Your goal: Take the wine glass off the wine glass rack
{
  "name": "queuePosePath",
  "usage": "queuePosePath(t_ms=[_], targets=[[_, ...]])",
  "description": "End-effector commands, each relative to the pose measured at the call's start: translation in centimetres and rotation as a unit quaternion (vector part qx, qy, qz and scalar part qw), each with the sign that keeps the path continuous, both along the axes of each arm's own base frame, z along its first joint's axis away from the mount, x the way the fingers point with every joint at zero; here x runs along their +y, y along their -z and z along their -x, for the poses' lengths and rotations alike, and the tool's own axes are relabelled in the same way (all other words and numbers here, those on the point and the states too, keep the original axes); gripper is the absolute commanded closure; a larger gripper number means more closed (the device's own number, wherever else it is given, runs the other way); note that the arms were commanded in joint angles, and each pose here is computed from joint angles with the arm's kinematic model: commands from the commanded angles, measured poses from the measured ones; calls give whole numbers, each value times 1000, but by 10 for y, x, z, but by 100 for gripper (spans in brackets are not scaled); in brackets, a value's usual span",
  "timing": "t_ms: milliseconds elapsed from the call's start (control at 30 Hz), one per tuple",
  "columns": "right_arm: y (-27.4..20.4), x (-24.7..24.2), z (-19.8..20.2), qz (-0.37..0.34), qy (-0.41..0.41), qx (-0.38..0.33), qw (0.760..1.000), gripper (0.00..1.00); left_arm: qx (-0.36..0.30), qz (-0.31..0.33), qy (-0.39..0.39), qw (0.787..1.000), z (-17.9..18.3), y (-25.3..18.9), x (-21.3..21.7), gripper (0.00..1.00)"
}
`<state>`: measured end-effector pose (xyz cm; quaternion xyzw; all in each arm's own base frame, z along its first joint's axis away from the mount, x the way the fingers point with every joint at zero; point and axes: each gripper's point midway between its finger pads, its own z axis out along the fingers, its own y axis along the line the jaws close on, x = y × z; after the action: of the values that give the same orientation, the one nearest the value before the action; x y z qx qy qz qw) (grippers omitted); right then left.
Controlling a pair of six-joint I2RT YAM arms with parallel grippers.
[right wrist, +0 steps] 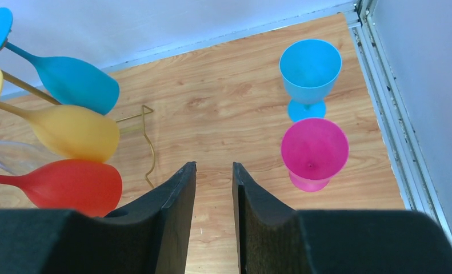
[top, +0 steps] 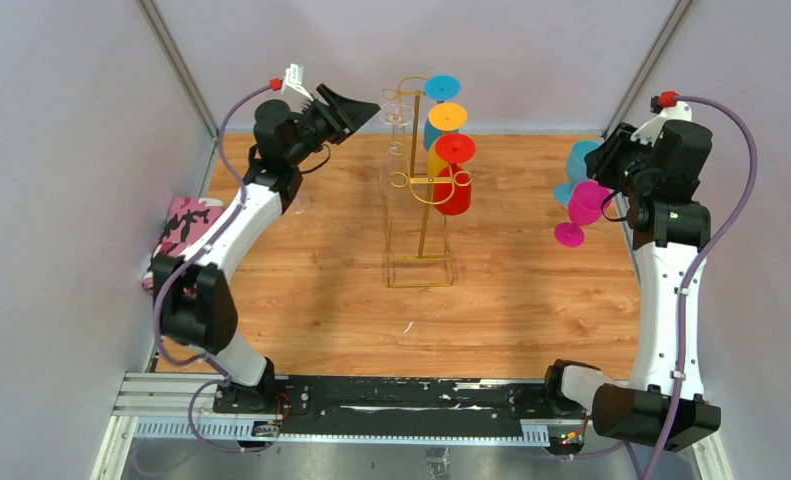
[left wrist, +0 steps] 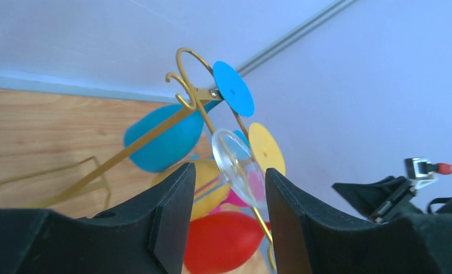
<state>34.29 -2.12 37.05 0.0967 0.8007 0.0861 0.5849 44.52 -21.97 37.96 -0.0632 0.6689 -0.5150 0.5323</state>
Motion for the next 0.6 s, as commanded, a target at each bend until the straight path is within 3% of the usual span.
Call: queuePosePath(t_ms=[0,400,567], targets=[[1,9,-2,-9,-16,-6,1000,66,-20,93,83,992,-9,-29,-26,47],[1,9,-7,-15,-15,-16,1000,67,-7,102,92,991,-16,-21,-30,50],[-2,10,-5,-15,-14,-22,1000,67,-3,104,103,989,-8,-23,-31,58]])
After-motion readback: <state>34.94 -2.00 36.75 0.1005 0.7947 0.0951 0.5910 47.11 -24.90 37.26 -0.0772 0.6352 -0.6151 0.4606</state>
